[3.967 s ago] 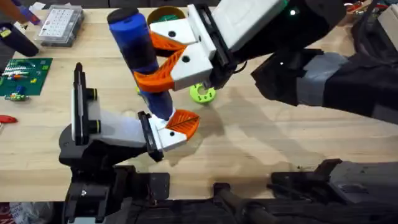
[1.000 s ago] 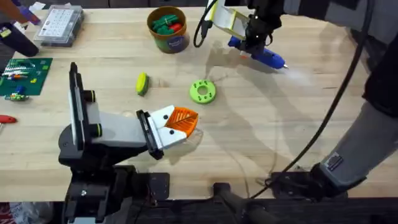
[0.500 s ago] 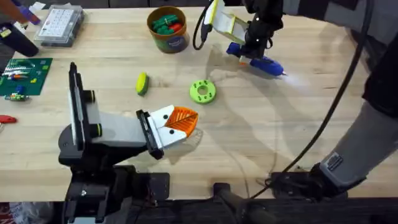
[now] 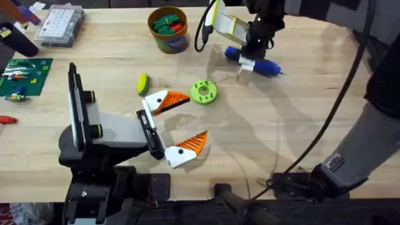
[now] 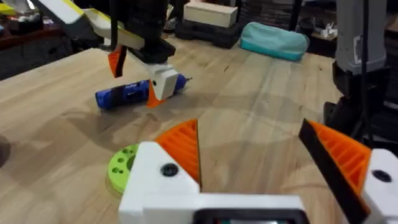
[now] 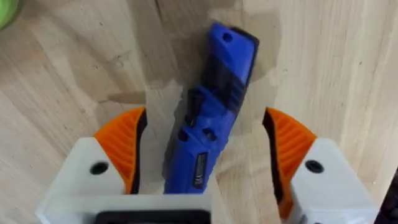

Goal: Pick up the gripper from the table and insert it into the empty holder that is missing its gripper. Then pick up a screw, insert it into the mounting hole, and use the screwdriver to tighten it. Finally, clean up the table by picking up the vegetable and placing it into the bucket.

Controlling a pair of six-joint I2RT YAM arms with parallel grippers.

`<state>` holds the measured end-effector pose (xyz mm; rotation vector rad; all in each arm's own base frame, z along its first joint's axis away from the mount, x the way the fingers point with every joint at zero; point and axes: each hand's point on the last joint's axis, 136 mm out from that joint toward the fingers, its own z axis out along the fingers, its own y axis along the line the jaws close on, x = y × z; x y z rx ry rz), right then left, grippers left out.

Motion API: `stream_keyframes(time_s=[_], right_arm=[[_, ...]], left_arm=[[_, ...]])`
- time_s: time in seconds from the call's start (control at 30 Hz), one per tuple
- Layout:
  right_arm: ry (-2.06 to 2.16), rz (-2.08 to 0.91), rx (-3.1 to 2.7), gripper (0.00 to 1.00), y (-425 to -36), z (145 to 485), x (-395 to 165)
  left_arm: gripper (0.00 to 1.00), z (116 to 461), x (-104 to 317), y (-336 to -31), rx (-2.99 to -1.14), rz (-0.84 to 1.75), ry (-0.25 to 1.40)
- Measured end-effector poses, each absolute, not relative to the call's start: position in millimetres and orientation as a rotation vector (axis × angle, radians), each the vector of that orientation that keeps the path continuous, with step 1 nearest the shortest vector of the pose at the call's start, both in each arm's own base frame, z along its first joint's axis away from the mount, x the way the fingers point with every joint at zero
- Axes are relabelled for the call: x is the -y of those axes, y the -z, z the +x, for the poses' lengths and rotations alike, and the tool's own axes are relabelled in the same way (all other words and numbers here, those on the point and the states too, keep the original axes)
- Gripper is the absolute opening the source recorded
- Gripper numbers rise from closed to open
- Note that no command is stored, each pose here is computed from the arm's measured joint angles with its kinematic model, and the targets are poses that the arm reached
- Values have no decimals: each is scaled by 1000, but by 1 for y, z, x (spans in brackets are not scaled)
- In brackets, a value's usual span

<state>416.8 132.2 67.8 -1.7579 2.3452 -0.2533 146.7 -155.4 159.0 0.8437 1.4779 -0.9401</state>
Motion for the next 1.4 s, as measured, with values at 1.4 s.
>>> stream_keyframes(time_s=[1.4], right_arm=[[181,-1387,-2169,996,-228,355,-185]], left_arm=[[986,177,138,-174,-1474,690,776]])
